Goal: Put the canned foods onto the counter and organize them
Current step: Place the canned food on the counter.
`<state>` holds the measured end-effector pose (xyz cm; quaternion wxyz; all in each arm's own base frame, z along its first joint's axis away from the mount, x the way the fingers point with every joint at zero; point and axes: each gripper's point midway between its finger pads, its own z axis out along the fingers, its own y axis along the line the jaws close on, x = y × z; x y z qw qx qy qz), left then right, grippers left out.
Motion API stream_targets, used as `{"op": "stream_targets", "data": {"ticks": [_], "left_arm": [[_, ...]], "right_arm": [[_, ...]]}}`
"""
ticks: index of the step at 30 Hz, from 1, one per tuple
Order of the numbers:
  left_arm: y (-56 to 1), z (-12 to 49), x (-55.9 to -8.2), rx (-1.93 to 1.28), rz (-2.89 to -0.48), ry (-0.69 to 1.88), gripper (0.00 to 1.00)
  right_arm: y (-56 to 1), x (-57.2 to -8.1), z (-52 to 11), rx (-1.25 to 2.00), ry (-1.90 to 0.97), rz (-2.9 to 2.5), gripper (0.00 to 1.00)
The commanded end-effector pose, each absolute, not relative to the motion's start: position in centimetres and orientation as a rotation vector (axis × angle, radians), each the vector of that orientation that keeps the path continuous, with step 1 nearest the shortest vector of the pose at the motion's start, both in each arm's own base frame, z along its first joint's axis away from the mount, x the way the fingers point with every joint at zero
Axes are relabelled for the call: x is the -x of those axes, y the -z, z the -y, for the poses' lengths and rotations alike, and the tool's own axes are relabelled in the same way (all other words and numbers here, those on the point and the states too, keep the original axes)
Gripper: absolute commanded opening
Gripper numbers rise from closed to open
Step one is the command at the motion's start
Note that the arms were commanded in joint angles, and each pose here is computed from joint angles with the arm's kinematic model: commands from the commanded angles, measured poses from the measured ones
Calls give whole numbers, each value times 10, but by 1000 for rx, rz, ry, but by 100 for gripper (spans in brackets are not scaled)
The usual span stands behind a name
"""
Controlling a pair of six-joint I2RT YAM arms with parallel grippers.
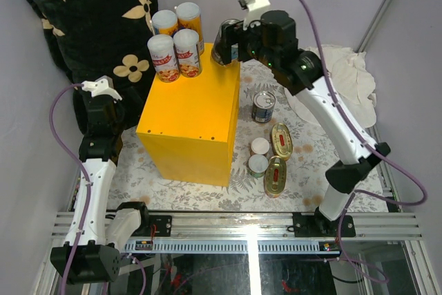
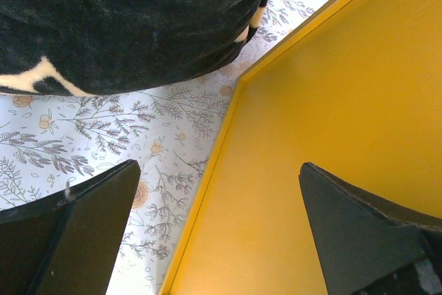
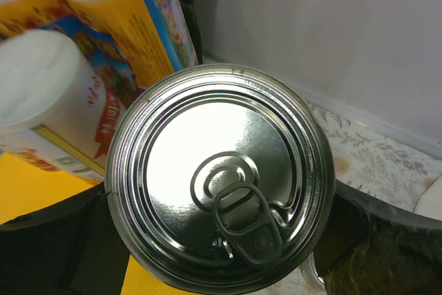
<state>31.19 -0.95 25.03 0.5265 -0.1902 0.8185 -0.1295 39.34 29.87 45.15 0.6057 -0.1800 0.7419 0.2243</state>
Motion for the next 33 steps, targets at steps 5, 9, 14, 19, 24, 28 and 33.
{"op": "stream_targets", "data": {"ticks": [5,9,14,19,24,28,33], "left_arm": [[-259,17,-312,396,-1934,336,100],[-258,16,-312,398,-1934,331,100],[-256,15,-313,403,-1938,324,100],[-256,15,-313,401,-1939,326,100],[-255,15,-313,402,-1943,327,100],[-254,16,-313,402,-1948,333,100],[-254,16,-313,403,-1947,333,100]], "right_arm": [[-513,-401,-311,419,-577,-1503,35],[-504,-402,-320,457,-597,-1510,81],[-502,-399,-322,476,-612,-1504,100],[-497,-391,-317,486,-614,-1504,99],[-495,-376,-302,471,-608,-1467,99],[-489,-368,-296,481,-599,-1452,99],[-487,-372,-303,501,-612,-1439,96]]}}
